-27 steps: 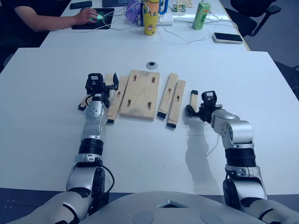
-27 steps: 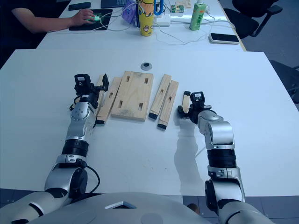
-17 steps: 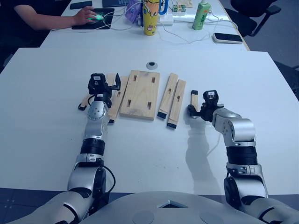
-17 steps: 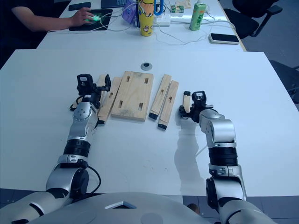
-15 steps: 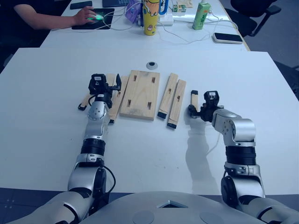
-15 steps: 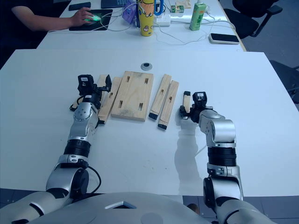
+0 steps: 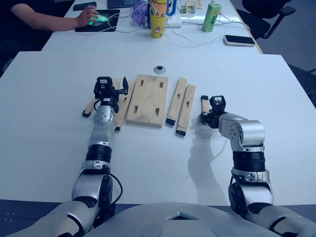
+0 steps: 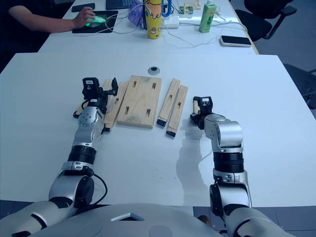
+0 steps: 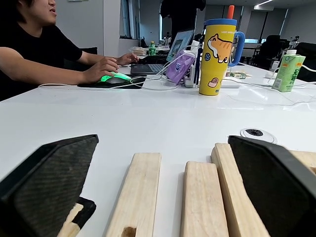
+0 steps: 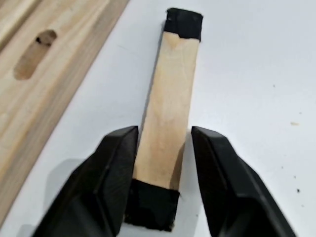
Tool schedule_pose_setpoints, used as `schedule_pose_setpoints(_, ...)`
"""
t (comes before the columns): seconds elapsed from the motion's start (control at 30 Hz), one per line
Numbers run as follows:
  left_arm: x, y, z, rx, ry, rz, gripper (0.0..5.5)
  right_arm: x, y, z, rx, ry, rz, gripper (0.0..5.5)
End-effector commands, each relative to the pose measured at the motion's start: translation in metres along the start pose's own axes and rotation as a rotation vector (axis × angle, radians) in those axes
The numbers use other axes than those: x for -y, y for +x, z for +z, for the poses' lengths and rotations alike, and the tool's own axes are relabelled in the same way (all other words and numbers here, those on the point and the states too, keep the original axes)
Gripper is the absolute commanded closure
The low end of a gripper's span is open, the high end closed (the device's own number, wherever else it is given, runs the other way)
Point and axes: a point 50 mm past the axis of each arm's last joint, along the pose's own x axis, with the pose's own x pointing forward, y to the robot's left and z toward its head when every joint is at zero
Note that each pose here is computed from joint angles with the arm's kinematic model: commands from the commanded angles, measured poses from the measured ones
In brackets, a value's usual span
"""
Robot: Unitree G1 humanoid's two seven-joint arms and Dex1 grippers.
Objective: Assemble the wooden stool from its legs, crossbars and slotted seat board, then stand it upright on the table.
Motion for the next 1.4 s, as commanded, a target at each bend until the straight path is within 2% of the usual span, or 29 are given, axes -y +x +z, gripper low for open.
schedule_pose_setpoints(0.03, 0.003, 0.004, 0.001, -0.017, -0.025, -0.025, 0.60, 0.006, 0.018, -0.051, -0.212, 0.039, -0.032, 4.15)
schedule_pose_setpoints(0.17, 0.009, 0.004, 0.000, -0.036, -0.057, -0.085, 0.60, 0.017, 0.019, -0.038, -0.120, 0.091, -0.087, 4.18)
schedule_pose_setpoints(0.47, 0.004, 0.007, 0.006, -0.029, -0.142, -0.110, 0.60, 0.036, 0.012, -0.002, 0.242, 0.164, -0.138, 4.18)
schedule_pose_setpoints(0.67, 0.008, 0.009, 0.016, -0.004, -0.225, -0.181, 0.60, 0.012, -0.005, 0.046, 0.578, 0.118, -0.022, 4.18)
schedule_pose_setpoints(0.73, 0.011, 0.009, 0.025, 0.011, -0.315, -0.240, 0.60, -0.008, -0.008, 0.059, 0.650, 0.053, 0.116, 4.18)
schedule_pose_setpoints(0.8, 0.016, 0.009, 0.035, 0.019, -0.386, -0.308, 0.60, -0.024, -0.011, 0.065, 0.683, 0.025, 0.259, 4.18)
schedule_pose_setpoints(1.0, 0.042, 0.003, 0.060, -0.033, -0.628, -0.567, 0.60, -0.052, -0.021, 0.069, 0.773, -0.066, 0.498, 4.18)
schedule_pose_setpoints(1.13, 0.052, -0.004, 0.070, -0.068, -0.726, -0.677, 0.11, -0.057, -0.020, 0.070, 0.792, -0.089, 0.552, 4.18)
schedule_pose_setpoints(1.4, 0.054, -0.004, 0.077, -0.108, -0.905, -0.726, 0.10, -0.063, -0.025, 0.064, 0.835, -0.141, 0.650, 4.18)
